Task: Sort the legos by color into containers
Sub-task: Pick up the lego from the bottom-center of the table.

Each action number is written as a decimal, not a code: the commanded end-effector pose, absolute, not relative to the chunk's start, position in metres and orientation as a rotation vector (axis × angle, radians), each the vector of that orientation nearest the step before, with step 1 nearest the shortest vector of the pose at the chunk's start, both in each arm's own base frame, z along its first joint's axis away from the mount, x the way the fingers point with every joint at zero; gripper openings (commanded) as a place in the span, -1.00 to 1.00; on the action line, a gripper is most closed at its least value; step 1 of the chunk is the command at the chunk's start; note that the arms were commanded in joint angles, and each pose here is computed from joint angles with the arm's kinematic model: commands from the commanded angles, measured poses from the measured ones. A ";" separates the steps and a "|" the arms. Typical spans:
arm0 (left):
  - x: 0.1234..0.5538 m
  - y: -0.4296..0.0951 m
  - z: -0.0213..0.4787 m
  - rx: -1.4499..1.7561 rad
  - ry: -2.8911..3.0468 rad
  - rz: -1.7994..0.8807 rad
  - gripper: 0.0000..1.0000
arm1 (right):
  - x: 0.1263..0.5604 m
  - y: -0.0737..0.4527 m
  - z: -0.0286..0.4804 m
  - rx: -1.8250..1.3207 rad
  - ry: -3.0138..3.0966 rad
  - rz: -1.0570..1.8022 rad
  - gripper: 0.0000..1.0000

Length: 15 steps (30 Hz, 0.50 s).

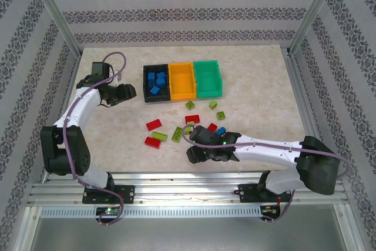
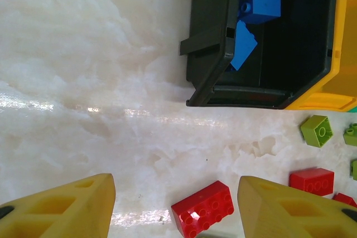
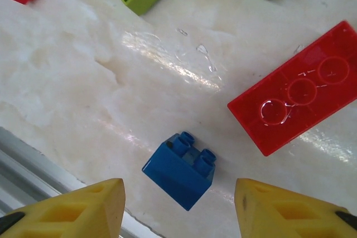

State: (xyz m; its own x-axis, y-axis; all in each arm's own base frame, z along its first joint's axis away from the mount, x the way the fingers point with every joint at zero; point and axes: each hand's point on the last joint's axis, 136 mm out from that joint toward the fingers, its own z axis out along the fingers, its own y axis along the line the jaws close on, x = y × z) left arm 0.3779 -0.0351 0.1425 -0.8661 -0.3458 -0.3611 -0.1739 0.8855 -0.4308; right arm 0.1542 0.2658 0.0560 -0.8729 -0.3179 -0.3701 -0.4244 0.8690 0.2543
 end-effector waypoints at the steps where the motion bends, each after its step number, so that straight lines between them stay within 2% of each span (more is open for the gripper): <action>1: 0.386 -0.033 0.154 -0.364 2.573 -0.552 0.21 | 0.158 0.267 0.047 -0.510 2.734 0.411 0.12; 15: 0.386 -0.035 0.152 -0.365 2.581 -0.567 0.21 | 0.159 0.299 0.019 -0.628 2.767 0.331 0.15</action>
State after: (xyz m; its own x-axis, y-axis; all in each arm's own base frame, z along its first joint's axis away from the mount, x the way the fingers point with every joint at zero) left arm 0.3779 -0.0357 0.1427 -0.8666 -0.3454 -0.3601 -0.1722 0.8844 -0.4338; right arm 0.1603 0.2932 0.0229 -0.8759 -0.3588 -0.3225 -0.4288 0.8854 0.1796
